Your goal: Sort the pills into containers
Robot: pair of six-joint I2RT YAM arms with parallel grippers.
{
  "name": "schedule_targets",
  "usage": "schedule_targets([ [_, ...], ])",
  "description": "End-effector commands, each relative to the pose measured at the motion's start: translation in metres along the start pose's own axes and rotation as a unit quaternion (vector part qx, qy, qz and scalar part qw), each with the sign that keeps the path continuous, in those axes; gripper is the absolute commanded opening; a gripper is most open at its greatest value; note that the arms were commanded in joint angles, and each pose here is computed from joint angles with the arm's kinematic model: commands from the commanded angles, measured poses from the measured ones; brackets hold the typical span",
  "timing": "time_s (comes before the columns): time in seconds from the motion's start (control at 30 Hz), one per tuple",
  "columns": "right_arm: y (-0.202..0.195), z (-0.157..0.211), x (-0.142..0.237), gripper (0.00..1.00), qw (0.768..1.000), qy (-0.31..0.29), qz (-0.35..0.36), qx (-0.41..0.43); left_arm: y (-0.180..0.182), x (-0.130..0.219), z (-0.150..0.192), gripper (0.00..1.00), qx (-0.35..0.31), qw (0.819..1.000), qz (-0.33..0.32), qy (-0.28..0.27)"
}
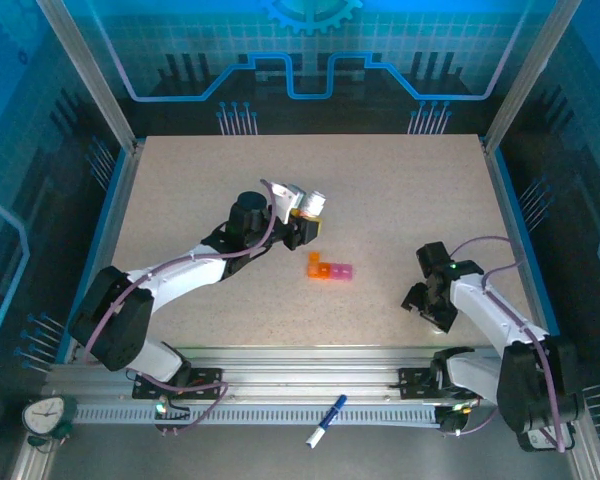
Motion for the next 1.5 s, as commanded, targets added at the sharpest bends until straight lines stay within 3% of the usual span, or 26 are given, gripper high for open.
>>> schedule_targets([
  [0.0, -0.006, -0.006, -0.006, 0.73, 1.000, -0.007, 0.017, -0.017, -0.004, -0.003, 0.002, 0.00, -0.004, 1.000, 0.013, -0.003],
  [0.67, 0.032, -0.051, -0.011, 0.69, 0.997, -0.047, -0.065, 0.008, -0.008, -0.009, 0.005, 0.00, -0.007, 1.000, 0.014, 0.013],
  [1.1, 0.084, -0.108, -0.011, 0.65, 0.988, -0.065, -0.134, 0.034, -0.014, -0.005, 0.000, 0.00, -0.014, 1.000, 0.010, 0.016],
  [1.33, 0.126, -0.133, -0.013, 0.63, 0.984, -0.059, -0.143, 0.084, -0.018, -0.003, -0.003, 0.00, -0.018, 1.000, 0.011, 0.016],
  [1.47, 0.140, -0.139, -0.015, 0.58, 0.985, -0.052, -0.113, 0.117, -0.020, -0.001, -0.003, 0.00, -0.022, 1.000, 0.008, 0.016],
])
Point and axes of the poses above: each hand's point on the last joint's axis, 136 mm out from that joint toward the fingers, its own x axis back along the fingers, its own y axis along the line the jaws close on, z = x × y, the point moved 5 cm from there along x, back along the fingers, and after that the axes turned 10 degrees about x, right-handed, at the moved point
